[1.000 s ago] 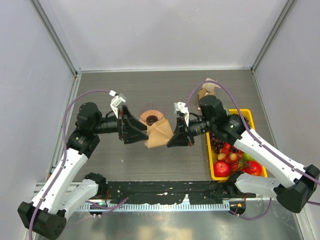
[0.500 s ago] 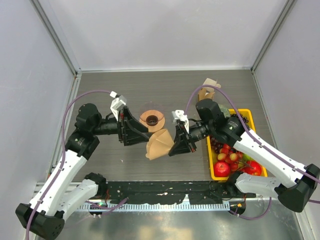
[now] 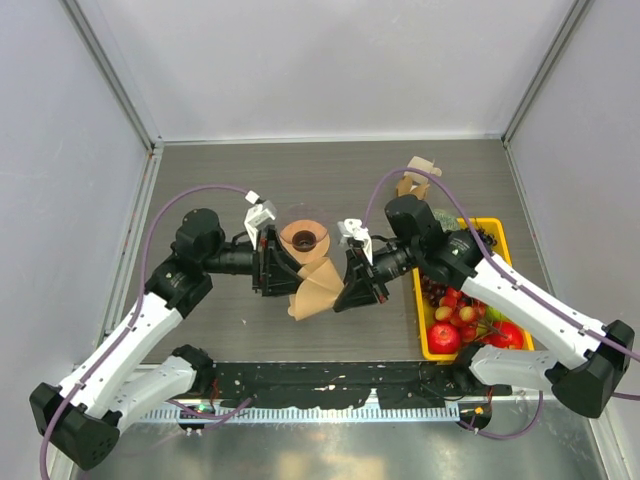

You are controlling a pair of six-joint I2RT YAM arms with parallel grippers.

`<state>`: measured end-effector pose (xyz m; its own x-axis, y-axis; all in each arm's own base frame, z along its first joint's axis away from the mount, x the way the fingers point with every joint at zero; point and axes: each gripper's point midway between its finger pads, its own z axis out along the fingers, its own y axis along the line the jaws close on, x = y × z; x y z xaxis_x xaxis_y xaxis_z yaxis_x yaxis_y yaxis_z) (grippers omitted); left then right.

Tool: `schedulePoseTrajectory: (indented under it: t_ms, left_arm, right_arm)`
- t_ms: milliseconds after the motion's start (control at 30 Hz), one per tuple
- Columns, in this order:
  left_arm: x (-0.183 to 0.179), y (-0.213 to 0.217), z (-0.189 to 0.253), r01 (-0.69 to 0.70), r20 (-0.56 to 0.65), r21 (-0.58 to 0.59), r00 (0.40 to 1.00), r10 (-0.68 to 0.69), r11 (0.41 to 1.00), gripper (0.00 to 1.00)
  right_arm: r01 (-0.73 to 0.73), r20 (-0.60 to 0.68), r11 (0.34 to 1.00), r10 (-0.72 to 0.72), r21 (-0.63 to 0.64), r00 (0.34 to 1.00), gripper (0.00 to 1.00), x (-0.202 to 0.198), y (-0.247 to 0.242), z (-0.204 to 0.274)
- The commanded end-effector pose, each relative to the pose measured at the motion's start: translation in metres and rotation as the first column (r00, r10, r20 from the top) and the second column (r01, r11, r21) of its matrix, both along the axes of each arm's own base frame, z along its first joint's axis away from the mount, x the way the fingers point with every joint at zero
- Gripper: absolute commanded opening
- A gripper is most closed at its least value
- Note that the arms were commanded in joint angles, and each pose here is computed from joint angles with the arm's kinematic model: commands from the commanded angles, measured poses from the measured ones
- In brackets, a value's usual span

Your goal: Place the coffee filter in the dripper

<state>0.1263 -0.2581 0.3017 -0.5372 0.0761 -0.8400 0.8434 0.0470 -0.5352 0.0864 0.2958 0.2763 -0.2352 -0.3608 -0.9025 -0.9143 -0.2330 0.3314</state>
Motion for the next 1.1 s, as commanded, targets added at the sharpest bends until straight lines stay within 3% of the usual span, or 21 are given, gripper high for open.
schedulePoseTrajectory:
  t_ms: [0, 100, 167, 233, 300, 333, 367, 433, 500, 667, 1033, 1067]
  left_arm:
    - [0.000, -0.003, 0.003, 0.010, 0.015, -0.010, 1.000, -0.010, 1.000, 0.42]
    - [-0.001, -0.004, 0.002, 0.013, -0.009, -0.015, 1.000, -0.014, 1.000, 0.26]
    - [-0.001, -0.005, 0.001, 0.011, -0.029, -0.023, 1.000, -0.011, 1.000, 0.00]
    - [0.002, -0.003, 0.002, -0.014, -0.080, -0.036, 0.997, 0.011, 0.999, 0.00]
    - [0.009, -0.001, 0.007, -0.049, -0.145, -0.077, 0.989, 0.037, 0.996, 0.00]
    - [0.013, 0.000, 0.010, -0.070, -0.190, -0.093, 0.980, 0.051, 0.993, 0.00]
    - [0.017, 0.001, 0.011, -0.088, -0.223, -0.107, 0.973, 0.062, 0.990, 0.00]
    - [0.024, 0.003, 0.014, -0.125, -0.308, -0.134, 0.948, 0.079, 0.983, 0.00]
    - [0.027, 0.002, 0.015, -0.143, -0.329, -0.155, 0.941, 0.085, 0.978, 0.00]
    - [0.040, 0.003, 0.021, -0.195, -0.413, -0.180, 0.904, 0.106, 0.964, 0.00]
    - [0.050, 0.002, 0.014, -0.237, -0.490, -0.156, 0.862, 0.133, 0.959, 0.00]
    - [0.050, 0.002, 0.015, -0.235, -0.489, -0.157, 0.862, 0.131, 0.959, 0.00]
  right_arm:
    - [-0.021, 0.018, 0.999, 0.021, 0.030, 1.000, 0.05, 0.002, 0.007, 0.016]
    - [-0.012, 0.009, 1.000, 0.012, 0.025, 1.000, 0.07, 0.006, 0.010, 0.018]
    - [0.009, 0.023, 1.000, -0.009, 0.022, 1.000, 0.20, 0.011, 0.013, 0.021]
    - [0.081, 0.075, 0.997, -0.082, 0.014, 0.994, 0.58, 0.024, 0.013, 0.023]
    - [0.161, 0.165, 0.987, -0.163, 0.025, 0.973, 0.79, 0.039, 0.008, 0.028]
    - [0.227, 0.237, 0.973, -0.231, 0.047, 0.944, 0.84, 0.051, 0.004, 0.031]
    - [0.249, 0.271, 0.967, -0.256, 0.059, 0.928, 0.98, 0.055, 0.002, 0.033]
    - [0.313, 0.356, 0.947, -0.316, 0.067, 0.880, 1.00, 0.069, -0.006, 0.038]
    - [0.368, 0.425, 0.928, -0.356, 0.057, 0.832, 0.95, 0.083, -0.012, 0.036]
    - [0.414, 0.556, 0.909, -0.372, 0.055, 0.743, 0.96, 0.093, -0.011, 0.034]
    - [0.463, 0.655, 0.883, -0.397, 0.082, 0.643, 1.00, 0.108, 0.004, 0.038]
    - [0.461, 0.659, 0.884, -0.394, 0.080, 0.641, 0.95, 0.109, 0.006, 0.038]
